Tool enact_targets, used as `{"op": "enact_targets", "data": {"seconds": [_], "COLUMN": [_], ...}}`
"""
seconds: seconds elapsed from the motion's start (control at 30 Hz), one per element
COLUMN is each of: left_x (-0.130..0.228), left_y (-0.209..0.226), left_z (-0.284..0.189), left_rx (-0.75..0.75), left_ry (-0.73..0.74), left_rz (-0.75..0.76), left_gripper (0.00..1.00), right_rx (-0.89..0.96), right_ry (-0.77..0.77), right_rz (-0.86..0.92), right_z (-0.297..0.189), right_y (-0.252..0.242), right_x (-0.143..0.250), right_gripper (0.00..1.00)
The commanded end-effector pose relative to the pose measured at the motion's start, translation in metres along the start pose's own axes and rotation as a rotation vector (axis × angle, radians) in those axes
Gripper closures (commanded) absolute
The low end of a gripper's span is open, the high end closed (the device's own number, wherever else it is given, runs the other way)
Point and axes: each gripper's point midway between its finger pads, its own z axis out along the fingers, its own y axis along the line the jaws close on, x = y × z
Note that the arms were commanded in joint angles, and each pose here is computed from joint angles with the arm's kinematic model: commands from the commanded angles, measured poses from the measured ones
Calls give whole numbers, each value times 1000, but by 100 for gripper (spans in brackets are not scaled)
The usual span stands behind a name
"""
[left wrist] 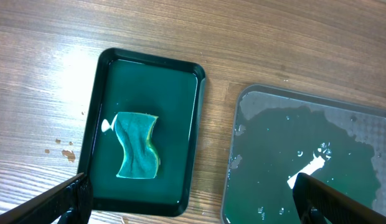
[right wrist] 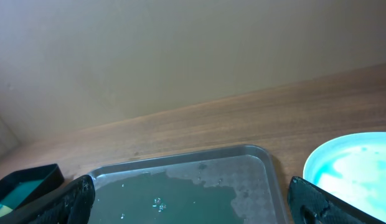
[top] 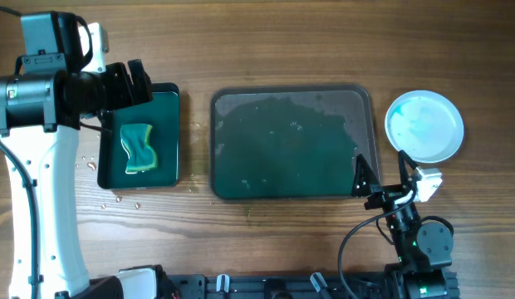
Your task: Clean dirty plates on tray and stack at the side
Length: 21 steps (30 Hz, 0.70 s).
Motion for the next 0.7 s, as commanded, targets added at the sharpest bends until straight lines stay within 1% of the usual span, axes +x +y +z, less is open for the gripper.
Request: {"op": "enact_targets", "data": {"seconds": [0.0, 0.13, 0.23, 0.33, 0.37, 0.47, 0.57, 0.67], "left_x": [-1, -5, -13, -6, 2, 24, 59, 86], "left_y": [-2, -8, -21, -26, -27, -24, -18, -11], "left_z": [-5, -26, -40, -43, -42, -36, -27, -18], "left_rx": [11, 38, 81, 118, 138, 163, 187, 205], "left_ry": [-16, -110, -261, -377, -420, -490, -572, -637], "left_rz": [6, 21, 58, 80, 87, 95, 99, 81], "left_gripper": [0, 0, 0, 0, 0, 0, 0, 0], "right_rx": [8, 8, 8, 8, 8, 8, 8, 8], "right_ry": [-12, -12, -12, -12, -12, -12, -12, -12], "right_rz": [9, 9, 9, 9, 9, 9, 10, 9], "right_z": [0, 0, 0, 0, 0, 0, 0, 0], "right_y": [-1, -1, -1, -1, -1, -1, -1, -1], "right_x": [-2, -2, -2, -2, -2, -2, -2, -2], "right_gripper": [0, 0, 0, 0, 0, 0, 0, 0]}}
